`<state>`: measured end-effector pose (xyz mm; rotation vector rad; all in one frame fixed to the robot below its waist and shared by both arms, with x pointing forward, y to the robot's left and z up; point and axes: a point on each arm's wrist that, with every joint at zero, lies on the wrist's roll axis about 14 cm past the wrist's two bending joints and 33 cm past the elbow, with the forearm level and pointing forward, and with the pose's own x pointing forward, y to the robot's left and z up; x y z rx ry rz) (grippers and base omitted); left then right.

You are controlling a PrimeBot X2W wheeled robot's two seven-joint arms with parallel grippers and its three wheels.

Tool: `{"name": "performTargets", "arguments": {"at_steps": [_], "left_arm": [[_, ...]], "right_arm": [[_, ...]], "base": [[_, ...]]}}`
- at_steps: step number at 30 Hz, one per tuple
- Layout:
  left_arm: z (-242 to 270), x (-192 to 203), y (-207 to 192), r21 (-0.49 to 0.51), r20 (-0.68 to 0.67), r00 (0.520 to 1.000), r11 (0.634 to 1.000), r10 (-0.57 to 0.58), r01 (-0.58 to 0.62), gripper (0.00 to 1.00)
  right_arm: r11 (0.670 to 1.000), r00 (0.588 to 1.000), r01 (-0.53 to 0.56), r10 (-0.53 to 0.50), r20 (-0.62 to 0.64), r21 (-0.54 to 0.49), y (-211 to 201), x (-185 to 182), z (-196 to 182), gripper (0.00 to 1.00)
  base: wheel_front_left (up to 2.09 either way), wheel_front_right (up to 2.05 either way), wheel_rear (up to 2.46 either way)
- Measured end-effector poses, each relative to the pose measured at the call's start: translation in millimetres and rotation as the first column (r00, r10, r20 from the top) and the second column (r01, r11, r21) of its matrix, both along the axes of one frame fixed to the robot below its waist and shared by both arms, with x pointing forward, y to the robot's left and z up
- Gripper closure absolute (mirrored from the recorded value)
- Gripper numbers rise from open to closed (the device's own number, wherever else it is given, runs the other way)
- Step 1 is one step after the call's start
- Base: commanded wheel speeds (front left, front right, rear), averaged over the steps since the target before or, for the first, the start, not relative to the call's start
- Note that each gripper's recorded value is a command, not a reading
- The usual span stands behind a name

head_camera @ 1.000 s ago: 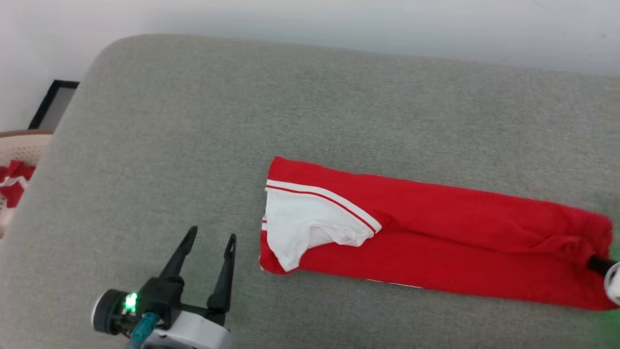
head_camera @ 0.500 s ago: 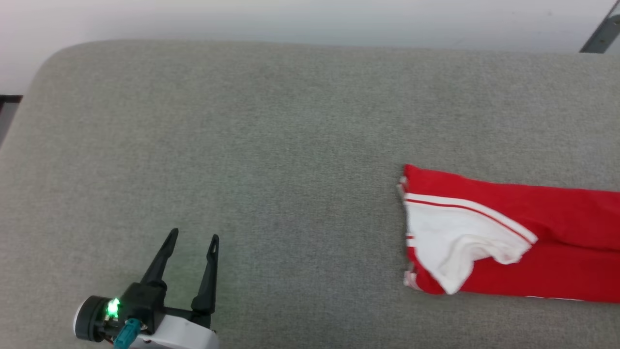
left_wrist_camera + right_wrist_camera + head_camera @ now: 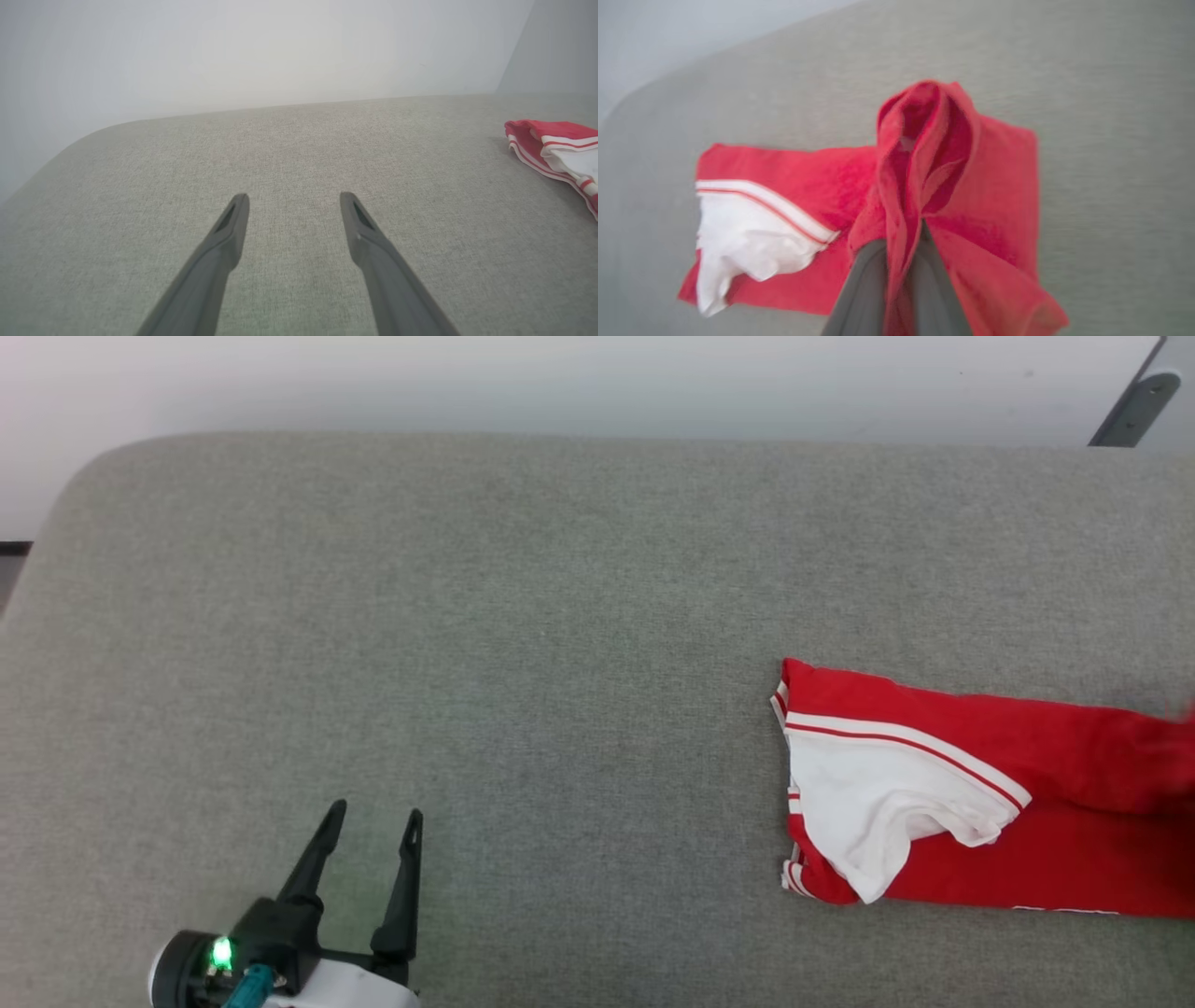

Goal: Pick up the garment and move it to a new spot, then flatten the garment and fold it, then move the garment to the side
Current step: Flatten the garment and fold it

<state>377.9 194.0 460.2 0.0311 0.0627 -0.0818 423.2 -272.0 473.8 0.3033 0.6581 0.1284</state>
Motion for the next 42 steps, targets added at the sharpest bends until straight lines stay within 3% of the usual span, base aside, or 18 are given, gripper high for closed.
{"name": "performTargets", "arguments": {"at_steps": [3, 7, 13, 21, 32, 33, 34, 35, 36, 42], "left_arm": [[-1, -4, 2, -0.011, -0.004, 1.0, 1.0, 0.015, -0.015, 0.0], [-3, -7, -1, -0.029, -0.012, 1.0, 0.999, 0.021, -0.021, 0.0], [-4, -8, 4, -0.034, -0.016, 0.999, 0.998, 0.043, -0.043, 0.0], [-6, -8, 8, -0.042, -0.022, 0.997, 0.997, 0.068, -0.069, 0.0], [-8, -9, 6, -0.072, -0.032, 0.996, 0.994, 0.08, -0.082, 0.0], [-8, -9, 6, -0.073, -0.03, 0.996, 0.994, 0.078, -0.08, 0.0], [-7, -9, 5, -0.076, -0.028, 0.997, 0.994, 0.076, -0.078, 0.0], [-6, -9, 4, -0.078, -0.026, 0.997, 0.994, 0.074, -0.076, 0.0], [-5, -9, 4, -0.079, -0.023, 0.997, 0.994, 0.072, -0.073, 0.0], [-1, -6, -3, -0.074, -0.007, 0.999, 0.997, 0.038, -0.038, 0.0]], "right_arm": [[0.982, 0.984, -0.179, 0.178, 0.027, 0.054, 64, -4, 11, 1.0], [0.931, 0.934, -0.358, 0.356, 0.041, 0.076, 125, -12, 18, 1.0], [0.851, 0.853, -0.521, 0.521, 0.016, 0.06, 185, -12, 11, 1.0], [0.811, 0.813, -0.58, 0.582, 0.005, 0.069, 219, 1, -5, 1.0], [0.845, 0.846, -0.529, 0.532, -0.03, 0.073, 216, 6, -39, 1.0], [0.843, 0.843, -0.533, 0.536, -0.035, 0.077, 217, 3, -41, 0.88], [0.841, 0.842, -0.535, 0.539, -0.036, 0.083, 219, 1, -41, 0.58], [0.841, 0.842, -0.533, 0.538, -0.032, 0.093, 220, 0, -39, 0.13], [0.842, 0.845, -0.529, 0.534, -0.021, 0.105, 220, 0, -36, 0.0], [0.863, 0.87, -0.494, 0.49, 0.056, 0.11, 207, 6, -10, 0.0]], "base": [[0.0, 0.0, 0.0], [0.0, 0.0, 0.0], [0.0, 0.0, 0.0], [0.0, 0.0, 0.0], [0.0, 0.0, 0.0], [0.0, 0.0, 0.0], [0.0, 0.0, 0.0], [0.0, 0.0, 0.0], [0.0, 0.0, 0.0], [0.0, 0.0, 0.0]]}}
